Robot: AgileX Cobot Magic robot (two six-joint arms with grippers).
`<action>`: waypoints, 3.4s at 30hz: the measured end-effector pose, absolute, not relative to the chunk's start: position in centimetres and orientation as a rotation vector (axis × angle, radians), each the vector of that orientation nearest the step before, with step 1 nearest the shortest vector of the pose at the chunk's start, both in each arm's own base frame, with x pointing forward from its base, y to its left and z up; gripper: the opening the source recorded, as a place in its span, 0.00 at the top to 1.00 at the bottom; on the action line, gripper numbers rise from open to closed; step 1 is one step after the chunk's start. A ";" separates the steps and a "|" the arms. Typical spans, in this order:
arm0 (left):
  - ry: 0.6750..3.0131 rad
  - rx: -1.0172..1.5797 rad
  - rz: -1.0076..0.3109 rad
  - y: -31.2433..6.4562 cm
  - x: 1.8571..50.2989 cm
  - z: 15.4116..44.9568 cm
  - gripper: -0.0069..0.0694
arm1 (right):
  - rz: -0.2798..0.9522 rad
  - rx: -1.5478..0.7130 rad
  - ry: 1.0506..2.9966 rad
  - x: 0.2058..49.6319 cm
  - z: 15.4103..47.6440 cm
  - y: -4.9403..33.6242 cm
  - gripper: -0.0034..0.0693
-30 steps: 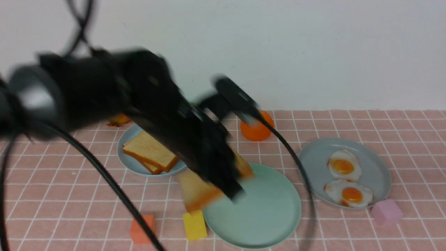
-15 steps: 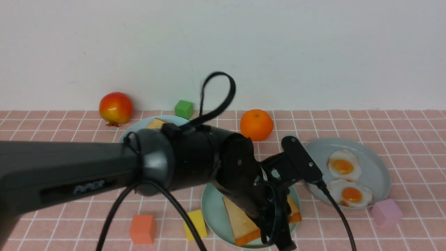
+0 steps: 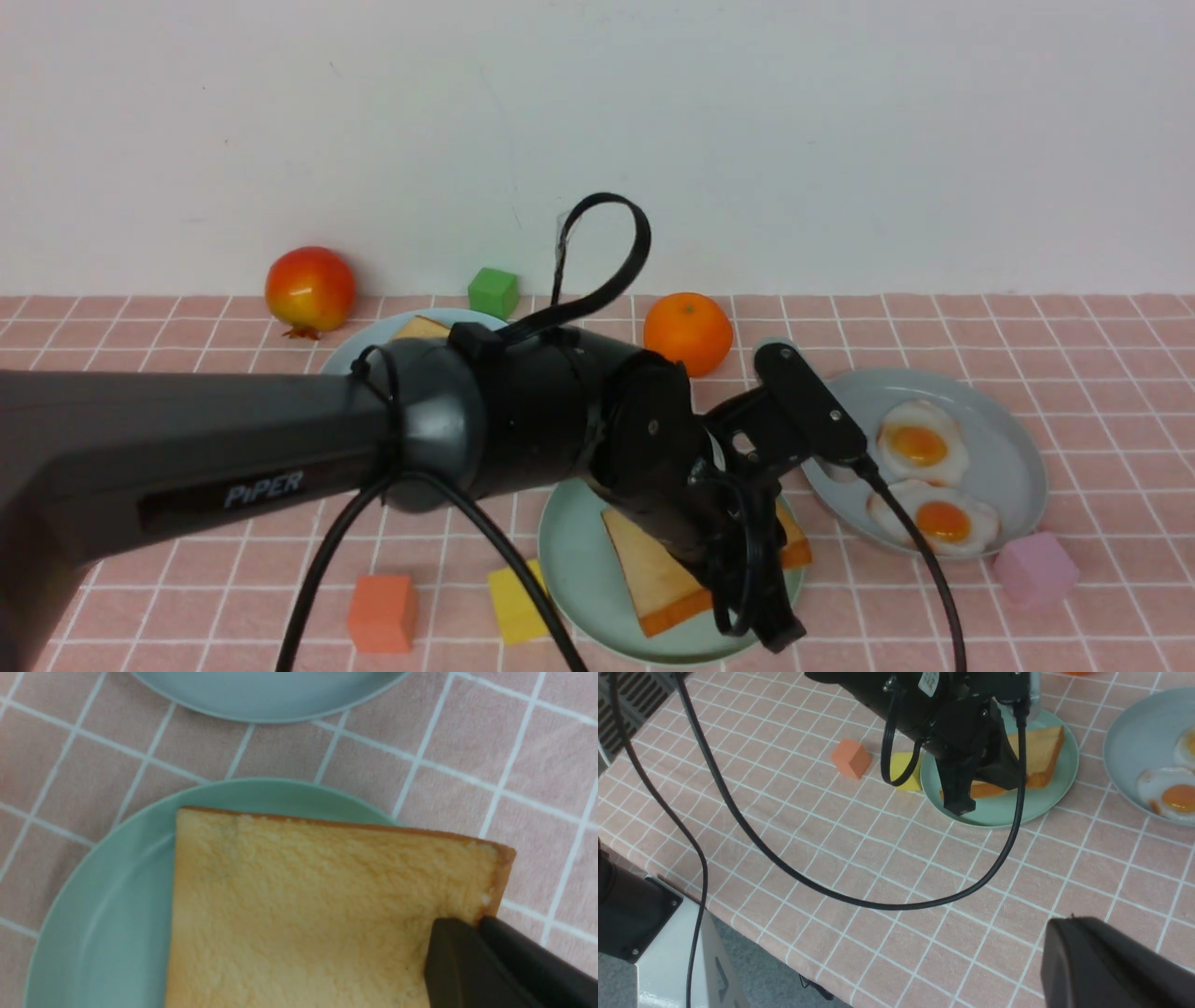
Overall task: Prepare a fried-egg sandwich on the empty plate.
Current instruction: Use the left arm to put a slice of bread into the empty plate in the middle, then use the right arm to grab a fried egg
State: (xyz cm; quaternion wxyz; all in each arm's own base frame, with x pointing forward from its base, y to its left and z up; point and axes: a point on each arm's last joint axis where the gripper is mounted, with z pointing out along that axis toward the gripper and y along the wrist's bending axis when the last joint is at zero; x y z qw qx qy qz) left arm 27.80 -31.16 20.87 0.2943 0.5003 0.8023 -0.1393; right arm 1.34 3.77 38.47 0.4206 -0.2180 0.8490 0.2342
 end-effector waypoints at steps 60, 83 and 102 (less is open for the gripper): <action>1.658 0.656 -0.884 -5.8 3.5 35.2 0.89 | 0.075 -0.139 2.966 31.1 24.6 5.1 0.75; 1.717 0.666 -0.942 -6.0 3.1 34.8 0.89 | 0.366 0.322 2.991 39.1 18.4 2.2 0.32; 1.736 0.679 -0.945 -6.0 3.0 34.6 0.89 | 0.373 0.397 3.008 39.2 17.7 1.5 0.32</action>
